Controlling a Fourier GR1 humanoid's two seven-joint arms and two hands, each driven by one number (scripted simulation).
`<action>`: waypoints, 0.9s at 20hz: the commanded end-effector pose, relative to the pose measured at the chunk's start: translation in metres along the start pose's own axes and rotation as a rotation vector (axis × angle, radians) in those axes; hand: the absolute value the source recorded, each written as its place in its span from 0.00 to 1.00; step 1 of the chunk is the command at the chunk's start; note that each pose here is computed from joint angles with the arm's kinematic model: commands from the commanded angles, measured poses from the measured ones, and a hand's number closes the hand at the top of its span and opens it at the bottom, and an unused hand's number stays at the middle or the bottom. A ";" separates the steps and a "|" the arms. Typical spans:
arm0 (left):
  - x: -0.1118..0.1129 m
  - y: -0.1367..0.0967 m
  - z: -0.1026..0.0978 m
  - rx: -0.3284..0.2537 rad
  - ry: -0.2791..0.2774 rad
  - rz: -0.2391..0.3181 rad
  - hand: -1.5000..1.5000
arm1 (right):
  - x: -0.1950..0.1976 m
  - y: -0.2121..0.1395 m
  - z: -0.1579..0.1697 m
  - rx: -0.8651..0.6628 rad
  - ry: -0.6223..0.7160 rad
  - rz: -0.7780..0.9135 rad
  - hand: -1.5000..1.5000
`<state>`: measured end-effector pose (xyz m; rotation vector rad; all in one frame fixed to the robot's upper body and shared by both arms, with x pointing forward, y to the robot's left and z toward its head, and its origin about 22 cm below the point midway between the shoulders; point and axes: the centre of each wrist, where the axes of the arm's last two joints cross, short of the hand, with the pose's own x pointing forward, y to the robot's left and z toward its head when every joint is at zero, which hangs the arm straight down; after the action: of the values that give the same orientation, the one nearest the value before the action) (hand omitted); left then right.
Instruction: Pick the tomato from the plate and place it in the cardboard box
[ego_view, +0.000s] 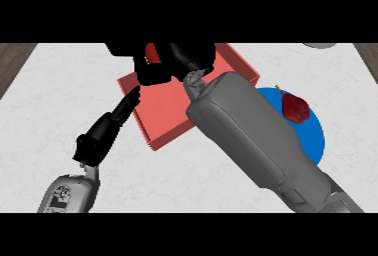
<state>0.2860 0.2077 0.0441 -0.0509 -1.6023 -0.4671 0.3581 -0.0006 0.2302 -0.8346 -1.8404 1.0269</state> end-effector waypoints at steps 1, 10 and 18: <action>0.001 0.001 -0.012 -0.004 -0.003 0.002 0.50 | -0.027 0.020 -0.017 0.039 0.015 0.062 1.00; -0.001 -0.011 0.001 -0.047 -0.028 -0.014 0.50 | -0.074 0.075 -0.016 0.143 0.247 -0.151 0.00; 0.001 -0.003 -0.002 -0.025 -0.030 -0.011 0.50 | -0.092 0.072 -0.024 0.045 0.198 -0.405 0.00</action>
<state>0.2892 0.1944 0.0430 -0.0755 -1.6216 -0.4973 0.4235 -0.0280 0.1445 -0.5786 -1.6547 0.8463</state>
